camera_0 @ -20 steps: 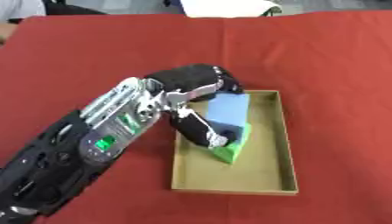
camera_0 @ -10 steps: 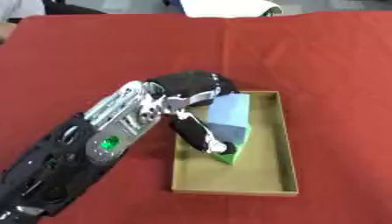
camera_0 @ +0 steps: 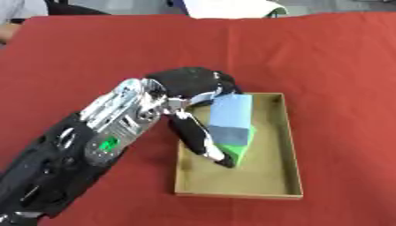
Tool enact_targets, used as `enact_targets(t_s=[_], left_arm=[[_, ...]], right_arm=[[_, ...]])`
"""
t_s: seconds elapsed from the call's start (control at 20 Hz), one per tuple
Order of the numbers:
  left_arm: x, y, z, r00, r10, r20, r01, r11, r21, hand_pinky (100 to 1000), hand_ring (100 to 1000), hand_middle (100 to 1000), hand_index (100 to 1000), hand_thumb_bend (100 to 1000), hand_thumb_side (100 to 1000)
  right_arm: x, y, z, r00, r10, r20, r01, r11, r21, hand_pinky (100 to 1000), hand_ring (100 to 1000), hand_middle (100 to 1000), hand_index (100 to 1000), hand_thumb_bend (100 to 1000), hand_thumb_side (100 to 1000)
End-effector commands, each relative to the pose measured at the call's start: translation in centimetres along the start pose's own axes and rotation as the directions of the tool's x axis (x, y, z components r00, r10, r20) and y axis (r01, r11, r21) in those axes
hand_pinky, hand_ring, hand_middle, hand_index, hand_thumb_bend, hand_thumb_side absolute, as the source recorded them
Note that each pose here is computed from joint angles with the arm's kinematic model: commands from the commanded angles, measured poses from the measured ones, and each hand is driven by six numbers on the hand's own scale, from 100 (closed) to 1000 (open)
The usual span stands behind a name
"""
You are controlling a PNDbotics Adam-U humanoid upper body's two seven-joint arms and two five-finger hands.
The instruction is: Pick up objects on the table and place them in the box.
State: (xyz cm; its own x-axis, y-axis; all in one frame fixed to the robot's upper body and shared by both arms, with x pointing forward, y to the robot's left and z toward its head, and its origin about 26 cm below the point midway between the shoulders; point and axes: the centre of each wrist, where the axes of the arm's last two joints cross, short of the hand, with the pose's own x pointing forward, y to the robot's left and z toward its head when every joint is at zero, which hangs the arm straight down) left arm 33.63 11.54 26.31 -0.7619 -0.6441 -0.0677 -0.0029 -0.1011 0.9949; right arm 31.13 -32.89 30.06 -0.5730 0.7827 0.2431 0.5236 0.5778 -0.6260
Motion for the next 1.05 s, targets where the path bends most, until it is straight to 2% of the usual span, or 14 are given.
enact_targets(t_s=[0.05,0.25,0.45,0.75,0.85,0.9,0.95,1.0,1.05], left_arm=[[0.4,3.1,1.9,0.998,-0.055,-0.006,0.055,0.994,0.096,890,917,803,900,744,552],[0.8,5.6,3.6,0.999,-0.053,-0.003,0.052,0.983,0.174,889,912,795,895,730,569],[1.1,7.6,4.8,1.000,-0.010,0.026,0.003,0.969,0.246,882,898,782,885,690,586],[1.1,9.8,6.5,0.995,0.057,0.079,-0.079,0.945,0.319,878,888,775,880,635,597],[0.8,10.4,7.0,0.993,0.075,0.089,-0.102,0.929,0.355,875,880,769,875,588,603],[0.6,10.6,7.2,0.992,0.086,0.094,-0.116,0.918,0.380,873,877,767,874,559,601],[0.3,10.8,7.6,0.993,0.087,0.080,-0.113,0.902,0.417,862,865,760,868,375,571],[-0.1,11.0,7.9,0.991,0.111,0.080,-0.135,0.879,0.458,861,864,760,869,338,570],[-0.4,11.0,8.2,0.986,0.139,0.091,-0.166,0.851,0.498,860,863,763,872,208,565]], right_arm=[[0.5,-1.1,-0.3,0.999,0.030,0.025,-0.030,0.999,-0.019,743,727,678,837,100,885],[0.5,-1.0,-0.3,0.999,0.029,0.023,-0.029,0.999,-0.020,743,727,678,837,100,884],[0.5,-1.0,-0.4,0.999,0.029,0.021,-0.029,0.999,-0.022,743,727,678,837,100,881],[0.5,-1.0,-0.5,0.999,0.032,0.023,-0.031,0.999,-0.025,742,727,678,837,100,877],[0.6,-1.1,-0.6,0.999,0.033,0.026,-0.032,0.999,-0.028,743,727,679,837,100,873],[0.7,-1.1,-0.6,0.999,0.033,0.028,-0.032,0.999,-0.029,743,727,679,837,100,872],[0.7,-1.1,-0.6,0.999,0.034,0.031,-0.033,0.999,-0.030,744,728,680,837,100,868],[0.8,-1.2,-0.7,0.999,0.036,0.034,-0.035,0.999,-0.032,744,728,680,837,100,867],[0.8,-1.2,-0.7,0.999,0.037,0.036,-0.036,0.999,-0.034,745,729,680,838,100,862]])
